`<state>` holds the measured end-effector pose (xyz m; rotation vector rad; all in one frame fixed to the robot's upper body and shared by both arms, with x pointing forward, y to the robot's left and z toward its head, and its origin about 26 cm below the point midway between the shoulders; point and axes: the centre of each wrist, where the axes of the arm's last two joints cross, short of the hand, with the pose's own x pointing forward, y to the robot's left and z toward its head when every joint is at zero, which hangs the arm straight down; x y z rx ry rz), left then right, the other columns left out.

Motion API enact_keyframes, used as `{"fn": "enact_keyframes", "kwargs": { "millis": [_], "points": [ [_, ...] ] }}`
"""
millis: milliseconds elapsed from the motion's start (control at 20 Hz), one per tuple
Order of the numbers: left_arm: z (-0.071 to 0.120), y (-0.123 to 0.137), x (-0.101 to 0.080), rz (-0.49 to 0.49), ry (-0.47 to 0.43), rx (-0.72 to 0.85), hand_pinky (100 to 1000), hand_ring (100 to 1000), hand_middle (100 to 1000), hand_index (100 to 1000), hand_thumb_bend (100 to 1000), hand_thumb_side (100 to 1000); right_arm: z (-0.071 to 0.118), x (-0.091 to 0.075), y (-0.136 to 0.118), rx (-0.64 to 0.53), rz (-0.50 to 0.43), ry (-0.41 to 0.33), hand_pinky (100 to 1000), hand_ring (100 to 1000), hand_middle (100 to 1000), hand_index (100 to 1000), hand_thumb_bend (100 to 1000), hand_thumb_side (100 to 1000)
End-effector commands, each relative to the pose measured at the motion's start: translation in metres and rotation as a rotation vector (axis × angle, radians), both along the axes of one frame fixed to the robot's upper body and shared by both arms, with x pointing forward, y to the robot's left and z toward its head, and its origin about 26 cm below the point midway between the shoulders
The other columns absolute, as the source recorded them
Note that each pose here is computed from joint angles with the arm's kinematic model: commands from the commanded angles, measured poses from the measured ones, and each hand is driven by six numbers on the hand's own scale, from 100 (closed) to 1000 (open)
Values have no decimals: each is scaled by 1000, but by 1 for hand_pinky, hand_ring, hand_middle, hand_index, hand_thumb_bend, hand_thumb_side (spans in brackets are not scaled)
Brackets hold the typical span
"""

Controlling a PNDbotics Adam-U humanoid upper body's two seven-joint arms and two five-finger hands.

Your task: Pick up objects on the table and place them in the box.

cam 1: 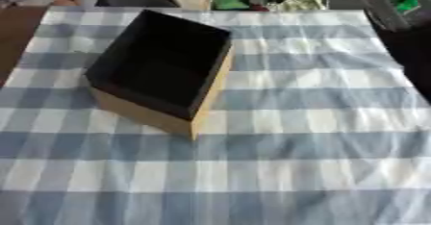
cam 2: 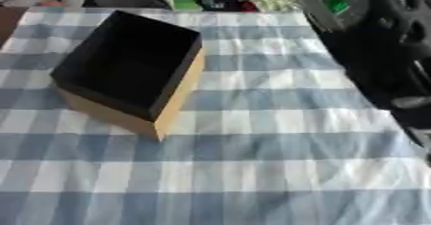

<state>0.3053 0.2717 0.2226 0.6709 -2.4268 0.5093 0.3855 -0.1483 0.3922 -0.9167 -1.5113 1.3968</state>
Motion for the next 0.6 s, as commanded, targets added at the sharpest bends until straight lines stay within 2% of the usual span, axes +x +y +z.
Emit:
{"fn": "enact_keyframes", "kwargs": {
  "millis": [50,350,600],
  "points": [
    [8,-1,-2,-13,-26,17,635,702,582,736,217,406,4,10,11,22,-48,41,834,811,590,659,100,100],
    [9,-4,-1,-25,-28,14,634,702,582,736,217,407,-15,33,31,29,-53,64,830,808,595,665,100,100],
    [10,-5,-1,-34,-30,10,634,702,582,736,216,408,-30,44,41,28,-43,95,835,811,612,682,100,100]
  ]
}}
